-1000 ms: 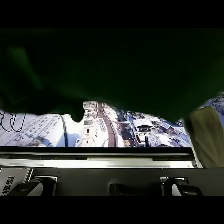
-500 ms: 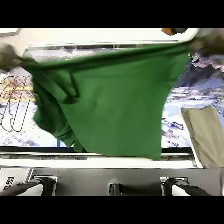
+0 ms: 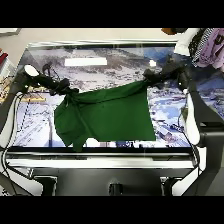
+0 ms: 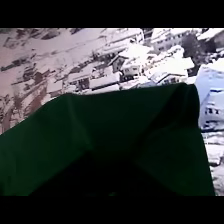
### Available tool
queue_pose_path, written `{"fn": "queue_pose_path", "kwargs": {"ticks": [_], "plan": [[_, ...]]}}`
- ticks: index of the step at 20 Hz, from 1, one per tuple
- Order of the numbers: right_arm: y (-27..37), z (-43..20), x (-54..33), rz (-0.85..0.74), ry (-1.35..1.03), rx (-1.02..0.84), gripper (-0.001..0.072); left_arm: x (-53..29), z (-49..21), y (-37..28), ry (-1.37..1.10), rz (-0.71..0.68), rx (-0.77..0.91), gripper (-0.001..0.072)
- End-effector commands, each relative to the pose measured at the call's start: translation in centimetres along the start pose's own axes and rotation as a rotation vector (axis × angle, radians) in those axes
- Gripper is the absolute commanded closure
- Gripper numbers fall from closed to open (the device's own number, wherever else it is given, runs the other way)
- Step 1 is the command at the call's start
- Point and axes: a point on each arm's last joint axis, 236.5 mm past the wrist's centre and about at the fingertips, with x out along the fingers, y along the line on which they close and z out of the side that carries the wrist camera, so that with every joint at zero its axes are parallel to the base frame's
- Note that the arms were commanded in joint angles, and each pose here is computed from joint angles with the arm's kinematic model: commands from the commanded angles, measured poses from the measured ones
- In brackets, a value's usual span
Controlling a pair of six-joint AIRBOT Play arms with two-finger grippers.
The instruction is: Fold the clothes and pants, and hang the long-sleeved shirts on hangers.
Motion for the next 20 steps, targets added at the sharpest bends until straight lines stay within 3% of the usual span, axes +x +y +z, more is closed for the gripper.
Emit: {"fn": "queue_pose_path", "kwargs": {"ticks": [1,2,3,4,5,9,12,20], "plan": [[-1.7,-0.7,2.7,-0.015,0.032,0.056,0.0432,2.0,0.3,-0.1,0.01,-0.058,-0.036,0.0636],[-1.6,-0.6,1.8,-0.012,0.041,0.048,0.0374,1.3,0.4,0.1,0.005,-0.058,-0.04,0.0621],[-1.7,-0.3,0.3,-0.012,0.051,0.024,0.0299,0.3,0.7,0.4,-0.003,-0.059,-0.045,0.0517],[-2.2,0.0,-1.9,-0.014,0.062,-0.027,0.023,-1.3,0.7,0.9,-0.006,-0.06,-0.031,0.0285],[-2.8,0.1,-4.3,-0.018,0.079,-0.081,0.0203,-2.9,0.5,1.4,-0.002,-0.06,0.007,0.0133],[-7.5,-0.7,-14.7,-0.043,0.165,-0.21,0.024,-10.5,-2.9,3.2,0.087,-0.072,0.091,0.0136],[-10.4,-1.6,-19.3,-0.026,0.118,-0.154,0.0239,-14.2,-4.9,4.3,0.029,-0.078,0.021,0.0136],[-17.6,-21.3,-13.8,0.0,0.427,0.11,0.0232,-13.7,-16.0,8.2,0.009,-0.054,-0.149,0.0137]]}}
